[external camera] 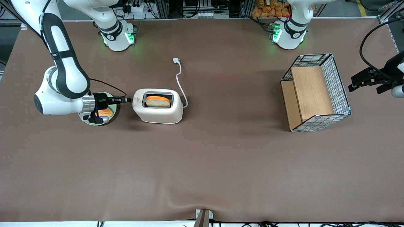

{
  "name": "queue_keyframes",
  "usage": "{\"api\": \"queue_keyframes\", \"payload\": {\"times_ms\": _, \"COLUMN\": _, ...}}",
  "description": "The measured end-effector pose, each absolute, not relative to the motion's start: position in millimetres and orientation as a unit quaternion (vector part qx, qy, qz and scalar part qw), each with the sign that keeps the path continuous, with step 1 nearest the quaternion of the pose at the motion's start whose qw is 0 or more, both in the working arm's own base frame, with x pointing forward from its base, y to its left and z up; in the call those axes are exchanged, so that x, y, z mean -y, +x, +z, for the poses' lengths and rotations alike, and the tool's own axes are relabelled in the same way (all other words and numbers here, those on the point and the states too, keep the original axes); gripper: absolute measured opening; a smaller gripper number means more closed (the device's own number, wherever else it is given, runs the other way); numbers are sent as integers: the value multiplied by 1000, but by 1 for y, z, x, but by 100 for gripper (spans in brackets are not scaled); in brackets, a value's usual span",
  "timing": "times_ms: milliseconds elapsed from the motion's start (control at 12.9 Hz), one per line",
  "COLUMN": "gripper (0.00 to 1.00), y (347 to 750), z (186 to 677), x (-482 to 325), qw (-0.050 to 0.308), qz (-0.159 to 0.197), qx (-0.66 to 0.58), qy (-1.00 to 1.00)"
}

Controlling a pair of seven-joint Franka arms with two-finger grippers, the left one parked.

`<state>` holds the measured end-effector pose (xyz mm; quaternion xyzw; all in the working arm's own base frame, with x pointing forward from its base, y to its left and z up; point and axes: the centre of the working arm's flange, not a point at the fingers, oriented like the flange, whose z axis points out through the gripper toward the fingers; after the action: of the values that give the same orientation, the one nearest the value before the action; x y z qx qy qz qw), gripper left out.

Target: Press toaster button with right arm

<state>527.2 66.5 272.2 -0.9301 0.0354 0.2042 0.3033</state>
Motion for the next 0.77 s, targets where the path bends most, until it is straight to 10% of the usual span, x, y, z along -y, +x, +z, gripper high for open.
{"api": "queue_keyframes", "payload": {"times_ms": 774, "gripper": 1, "y": 528, "z": 251, "x": -65, "qw": 306, "qz": 207, "qx": -35, "qy": -928}}
